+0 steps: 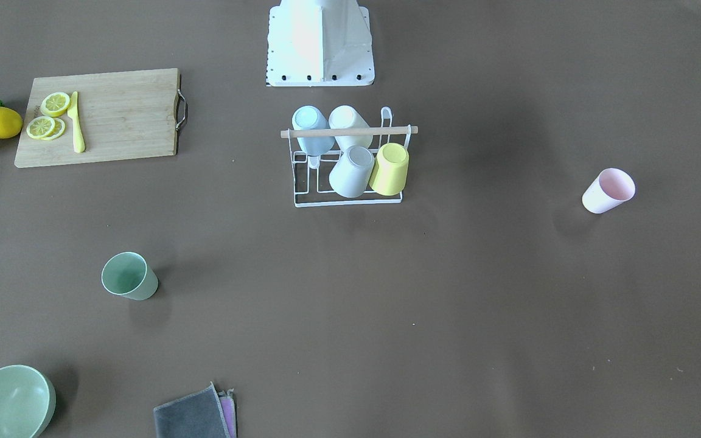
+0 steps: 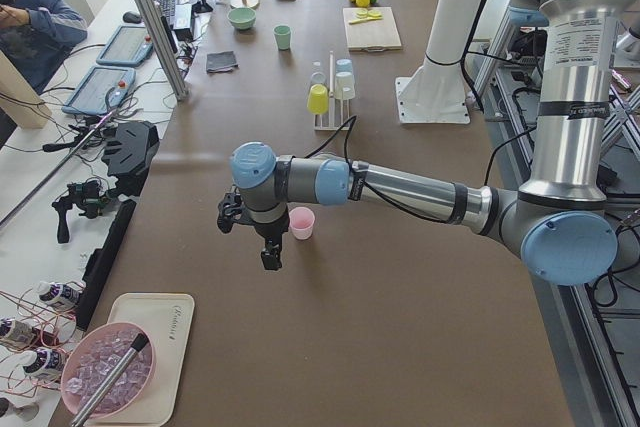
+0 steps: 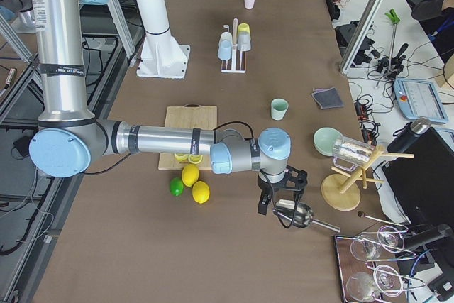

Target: Place cup on cup holder

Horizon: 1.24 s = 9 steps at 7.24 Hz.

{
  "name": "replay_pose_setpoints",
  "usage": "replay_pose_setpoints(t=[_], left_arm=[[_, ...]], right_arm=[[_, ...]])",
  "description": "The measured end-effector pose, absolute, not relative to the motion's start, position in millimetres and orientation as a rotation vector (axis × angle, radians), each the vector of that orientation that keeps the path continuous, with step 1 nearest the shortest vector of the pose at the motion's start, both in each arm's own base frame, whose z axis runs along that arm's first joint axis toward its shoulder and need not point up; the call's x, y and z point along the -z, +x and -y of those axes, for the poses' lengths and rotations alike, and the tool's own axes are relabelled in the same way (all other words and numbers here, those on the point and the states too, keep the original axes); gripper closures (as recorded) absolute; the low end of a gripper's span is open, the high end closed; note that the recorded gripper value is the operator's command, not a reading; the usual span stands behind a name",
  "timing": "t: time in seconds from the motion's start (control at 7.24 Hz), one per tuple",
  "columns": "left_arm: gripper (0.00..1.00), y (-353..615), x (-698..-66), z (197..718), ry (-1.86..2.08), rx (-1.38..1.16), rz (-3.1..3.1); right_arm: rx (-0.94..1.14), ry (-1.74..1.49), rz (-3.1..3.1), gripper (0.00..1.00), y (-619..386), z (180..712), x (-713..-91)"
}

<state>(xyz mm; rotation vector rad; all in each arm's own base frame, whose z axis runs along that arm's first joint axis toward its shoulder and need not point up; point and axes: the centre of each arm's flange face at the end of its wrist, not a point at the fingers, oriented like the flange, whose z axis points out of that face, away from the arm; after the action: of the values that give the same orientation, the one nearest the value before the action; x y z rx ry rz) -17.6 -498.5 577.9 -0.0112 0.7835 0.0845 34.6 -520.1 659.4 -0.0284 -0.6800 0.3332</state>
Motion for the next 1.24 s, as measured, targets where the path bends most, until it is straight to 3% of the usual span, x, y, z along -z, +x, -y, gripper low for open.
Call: replay_pose_setpoints(t=[0.55,0.97,1.24], left_arm=[[0.02,2,-576,513,-0.023,-0.119,-0.779],[0.02,48,-527,570,-0.047,-0.201,-0.645],[0.03,62,-500,596,-0.27,-0.147,-0.6]], right_arm=[[-0.337,-0.033,0.679,0.0,34,520,-660],[-0.321,-0.031,0.678,0.0,26,522,-657],[-0.299,-0.025,0.677,0.0,17,524,-655]])
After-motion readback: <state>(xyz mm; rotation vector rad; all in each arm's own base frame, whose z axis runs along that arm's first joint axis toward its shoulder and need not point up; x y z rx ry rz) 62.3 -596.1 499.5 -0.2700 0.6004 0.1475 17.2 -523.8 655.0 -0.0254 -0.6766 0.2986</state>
